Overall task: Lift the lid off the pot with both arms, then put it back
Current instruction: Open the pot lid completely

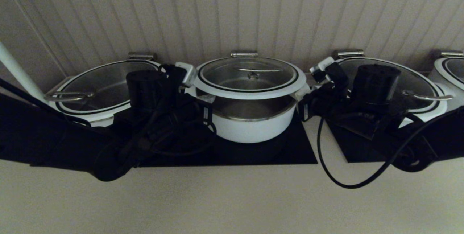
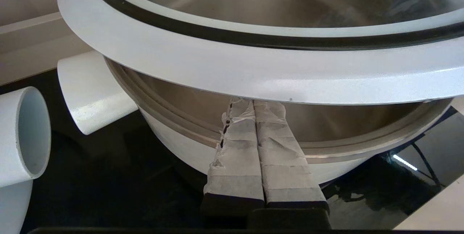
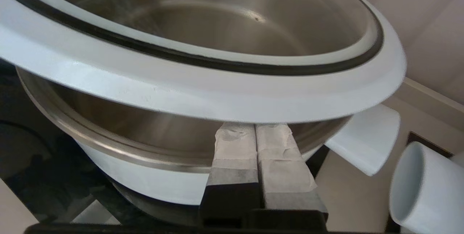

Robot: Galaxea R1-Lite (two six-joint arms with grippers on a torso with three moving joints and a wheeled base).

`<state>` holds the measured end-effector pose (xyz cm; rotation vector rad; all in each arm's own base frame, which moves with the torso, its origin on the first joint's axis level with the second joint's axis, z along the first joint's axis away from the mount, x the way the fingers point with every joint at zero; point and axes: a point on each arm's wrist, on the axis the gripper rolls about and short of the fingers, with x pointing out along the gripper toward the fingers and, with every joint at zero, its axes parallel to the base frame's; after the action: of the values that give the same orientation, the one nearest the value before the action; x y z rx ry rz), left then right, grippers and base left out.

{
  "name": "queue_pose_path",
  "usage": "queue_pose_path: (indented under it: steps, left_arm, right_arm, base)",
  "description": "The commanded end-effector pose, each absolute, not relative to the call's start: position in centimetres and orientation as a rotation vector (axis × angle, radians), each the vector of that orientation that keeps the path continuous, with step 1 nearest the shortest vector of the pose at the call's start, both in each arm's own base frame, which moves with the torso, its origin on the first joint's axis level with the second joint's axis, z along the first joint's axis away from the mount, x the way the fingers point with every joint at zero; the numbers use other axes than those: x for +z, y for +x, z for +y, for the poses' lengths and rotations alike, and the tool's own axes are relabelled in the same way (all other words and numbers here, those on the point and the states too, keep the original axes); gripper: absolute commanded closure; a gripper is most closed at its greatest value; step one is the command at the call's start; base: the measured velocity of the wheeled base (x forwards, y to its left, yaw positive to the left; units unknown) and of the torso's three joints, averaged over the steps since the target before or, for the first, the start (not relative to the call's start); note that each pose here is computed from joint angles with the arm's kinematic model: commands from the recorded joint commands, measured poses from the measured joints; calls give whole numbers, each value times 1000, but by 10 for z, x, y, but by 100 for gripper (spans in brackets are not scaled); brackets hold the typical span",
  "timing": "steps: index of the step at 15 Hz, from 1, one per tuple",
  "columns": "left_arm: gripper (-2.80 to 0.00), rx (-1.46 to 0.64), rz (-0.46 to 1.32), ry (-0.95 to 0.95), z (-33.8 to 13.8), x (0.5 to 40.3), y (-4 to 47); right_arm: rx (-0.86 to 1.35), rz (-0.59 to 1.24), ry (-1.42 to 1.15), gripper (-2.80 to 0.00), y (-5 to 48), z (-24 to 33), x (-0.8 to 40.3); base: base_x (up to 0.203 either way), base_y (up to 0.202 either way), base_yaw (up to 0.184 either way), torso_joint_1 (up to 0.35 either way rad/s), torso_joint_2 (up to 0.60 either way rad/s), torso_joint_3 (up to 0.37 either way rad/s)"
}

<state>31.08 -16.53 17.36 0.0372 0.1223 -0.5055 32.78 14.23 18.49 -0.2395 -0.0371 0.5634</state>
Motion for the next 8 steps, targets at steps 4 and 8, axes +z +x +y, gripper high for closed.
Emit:
queue_pose_path:
  steps: [4,8]
  left_arm:
    - [0,-506,119,36,-165,174,311]
    - [0,-506,126,38,-164,172,309]
  right_arm:
    - [531,-52,-238,0,332,132,188]
    - [517,-65,-237,0,335,128,188]
  base:
    - [0,0,0,0,0,0]
    - [0,0,0,0,0,0]
